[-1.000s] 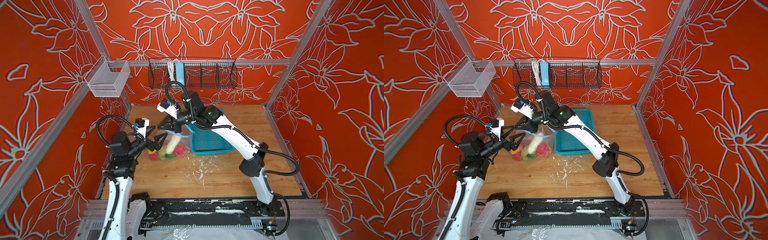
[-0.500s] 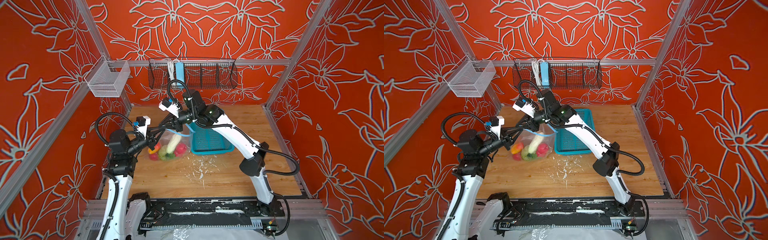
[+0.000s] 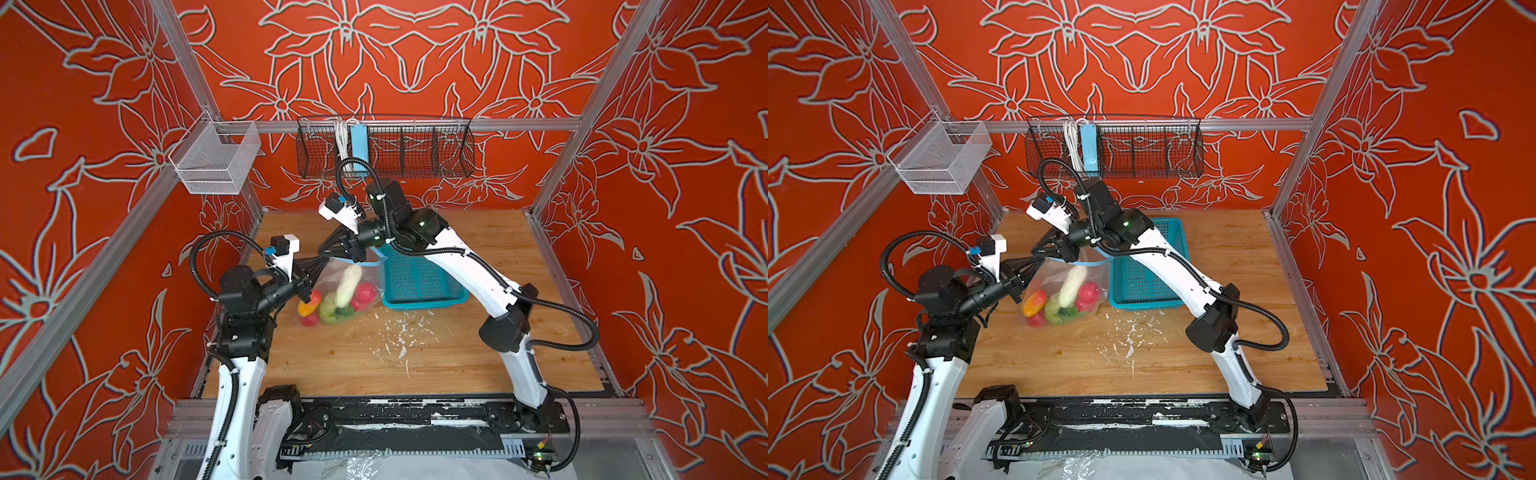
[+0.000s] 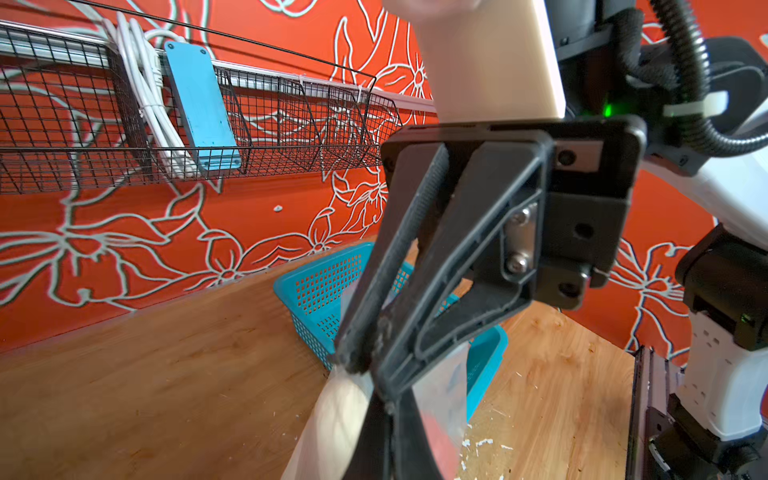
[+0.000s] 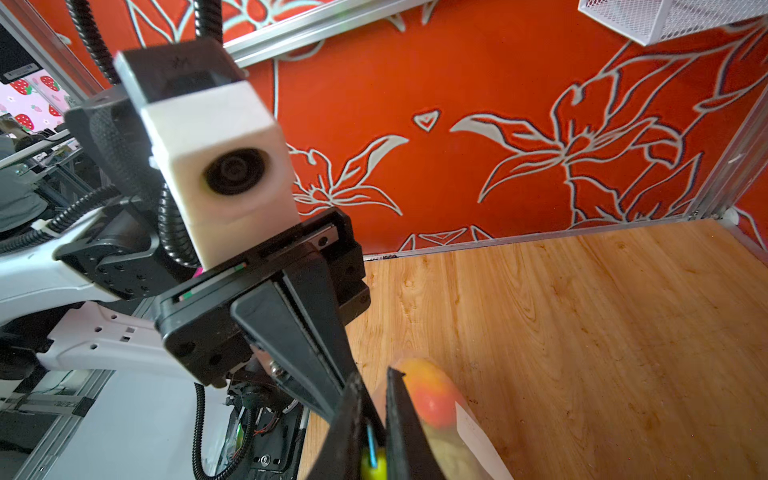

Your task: Place the food in the zip-top bag and seal the zipper

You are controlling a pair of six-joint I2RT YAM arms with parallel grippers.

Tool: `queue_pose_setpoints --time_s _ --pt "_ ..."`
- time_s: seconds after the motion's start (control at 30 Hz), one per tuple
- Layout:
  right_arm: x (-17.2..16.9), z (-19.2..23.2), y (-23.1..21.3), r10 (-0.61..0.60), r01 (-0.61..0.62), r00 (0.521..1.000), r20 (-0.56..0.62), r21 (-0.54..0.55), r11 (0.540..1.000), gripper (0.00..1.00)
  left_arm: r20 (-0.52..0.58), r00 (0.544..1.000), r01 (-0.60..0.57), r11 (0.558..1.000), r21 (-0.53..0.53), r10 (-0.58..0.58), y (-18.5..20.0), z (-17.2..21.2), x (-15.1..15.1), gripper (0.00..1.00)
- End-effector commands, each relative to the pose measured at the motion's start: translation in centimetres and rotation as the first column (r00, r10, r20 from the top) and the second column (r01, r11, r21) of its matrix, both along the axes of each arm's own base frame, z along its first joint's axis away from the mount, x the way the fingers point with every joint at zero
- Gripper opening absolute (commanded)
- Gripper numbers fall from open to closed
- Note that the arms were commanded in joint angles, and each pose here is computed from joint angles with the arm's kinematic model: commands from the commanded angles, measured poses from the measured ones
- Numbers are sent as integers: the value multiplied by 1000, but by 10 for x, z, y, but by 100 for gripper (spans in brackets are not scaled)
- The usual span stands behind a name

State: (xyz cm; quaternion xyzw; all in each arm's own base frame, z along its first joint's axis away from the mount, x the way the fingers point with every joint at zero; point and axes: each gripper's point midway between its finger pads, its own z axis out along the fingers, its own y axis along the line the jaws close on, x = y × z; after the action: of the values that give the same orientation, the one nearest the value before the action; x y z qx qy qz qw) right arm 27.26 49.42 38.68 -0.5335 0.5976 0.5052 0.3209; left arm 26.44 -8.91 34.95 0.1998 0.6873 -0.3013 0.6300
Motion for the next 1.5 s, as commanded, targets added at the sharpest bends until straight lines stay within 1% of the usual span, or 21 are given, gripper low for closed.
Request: queue_pose_setpoints --time_s 0.0,0.1,0.17,0.3,0.53,0.63,0.73,0.83,0.93,1.23,1.47 --pt "1 34 -22 1 -3 999 48 43 999 24 26 999 -27 1000 2 27 2 1 -2 0" --pt "3 37 -35 -13 11 998 61 22 1000 30 26 999 -25 1000 6 25 2 -2 -3 0" --pt "4 36 -40 -24 24 997 70 7 1000 32 25 999 -22 1000 4 22 2 -1 -2 0" --pt "-2 28 -45 -5 6 998 66 -25 1000 38 24 1000 -16 1000 -1 16 1 0 -2 0" --pt "-4 18 -44 14 -12 999 36 -48 999 48 26 1000 -15 1000 -1 15 0 3 -3 0" --pt "-5 17 -42 27 -26 999 26 -41 999 50 25 1000 -14 1000 -1 14 0 3 -4 0" --pt "-6 17 -39 34 -32 999 32 -36 999 52 22 1000 -13 1000 -4 13 -1 3 -3 0" --pt "-7 14 -36 27 -24 997 66 -49 999 55 16 1000 -11 1000 -5 11 -1 3 -3 0" --pt "-7 6 -31 21 -13 994 105 -72 997 56 20 1000 -8 1000 -2 8 -2 4 -4 0" --pt "-13 -17 -23 47 -15 975 219 -148 989 56 25 1000 0 1000 5 0 -3 6 -5 0" --pt "-10 -25 -19 59 -18 968 243 -166 986 56 26 1000 5 1000 7 -5 -5 6 -6 0"
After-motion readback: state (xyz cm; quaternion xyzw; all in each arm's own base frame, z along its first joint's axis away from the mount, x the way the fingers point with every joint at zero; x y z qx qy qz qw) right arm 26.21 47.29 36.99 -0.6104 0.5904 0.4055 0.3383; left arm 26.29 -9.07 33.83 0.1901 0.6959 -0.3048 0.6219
